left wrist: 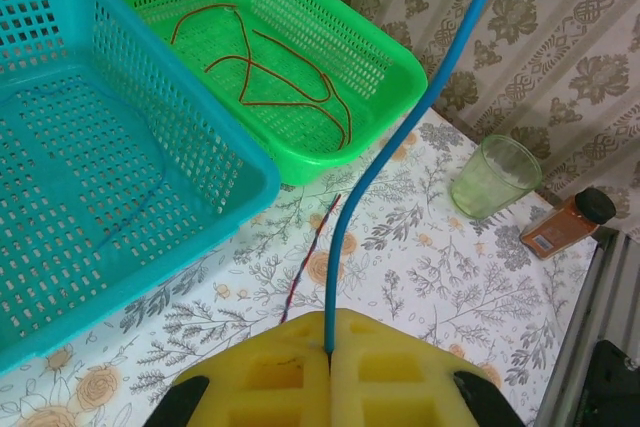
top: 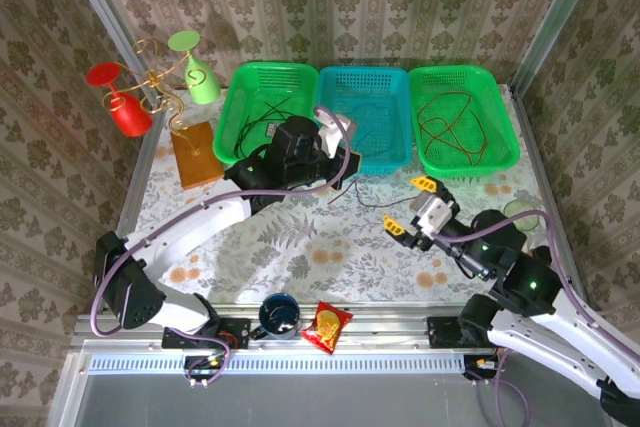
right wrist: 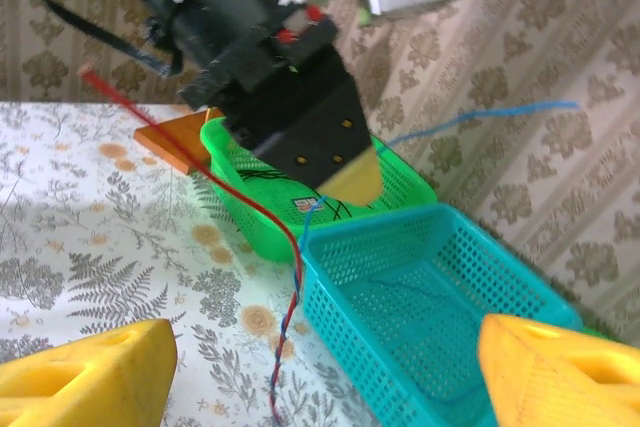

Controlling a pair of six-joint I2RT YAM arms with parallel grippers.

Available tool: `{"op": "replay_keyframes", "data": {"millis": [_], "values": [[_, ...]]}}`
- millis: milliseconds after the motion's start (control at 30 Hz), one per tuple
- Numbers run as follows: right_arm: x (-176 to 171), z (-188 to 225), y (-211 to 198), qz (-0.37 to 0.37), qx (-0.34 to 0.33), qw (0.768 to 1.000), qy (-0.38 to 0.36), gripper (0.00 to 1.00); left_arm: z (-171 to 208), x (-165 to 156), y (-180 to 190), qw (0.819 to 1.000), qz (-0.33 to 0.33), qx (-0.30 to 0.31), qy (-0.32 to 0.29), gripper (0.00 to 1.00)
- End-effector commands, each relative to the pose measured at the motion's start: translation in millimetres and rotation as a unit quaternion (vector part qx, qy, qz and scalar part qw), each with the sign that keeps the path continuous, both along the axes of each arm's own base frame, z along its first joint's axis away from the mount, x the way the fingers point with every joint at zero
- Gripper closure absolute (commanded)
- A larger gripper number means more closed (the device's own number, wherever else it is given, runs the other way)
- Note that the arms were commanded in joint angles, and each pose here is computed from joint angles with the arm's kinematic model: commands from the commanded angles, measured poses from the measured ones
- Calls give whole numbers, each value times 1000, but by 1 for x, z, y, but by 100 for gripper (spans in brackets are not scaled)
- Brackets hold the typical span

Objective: Untangle the cables

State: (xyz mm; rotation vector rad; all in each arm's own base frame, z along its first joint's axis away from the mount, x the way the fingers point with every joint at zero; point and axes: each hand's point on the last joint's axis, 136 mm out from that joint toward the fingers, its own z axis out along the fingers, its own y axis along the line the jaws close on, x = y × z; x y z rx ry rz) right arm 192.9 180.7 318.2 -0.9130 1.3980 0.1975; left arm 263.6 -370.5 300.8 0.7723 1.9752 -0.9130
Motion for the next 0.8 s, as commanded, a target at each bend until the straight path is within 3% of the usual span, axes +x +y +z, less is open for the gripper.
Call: {"op": "replay_keyframes", "data": {"millis": [0,167,267,500,667,767], "values": [[-3,25,17,26,-47,995,-82,21,13,7,7,1000,25,-9,11,100],[-2,12,45,55,-105,987,-111,22,9,20,15,997,61,-10,37,100],[0,10,57,68,-106,985,-118,25,10,19,12,997,56,-16,44,100],[9,9,77,76,-102,984,-124,48,6,18,11,997,56,-14,54,100],[18,1,90,92,-105,984,-111,49,7,18,10,997,56,-19,58,100],[24,-4,93,105,-101,985,-96,43,7,18,9,996,57,-21,60,100]]}}
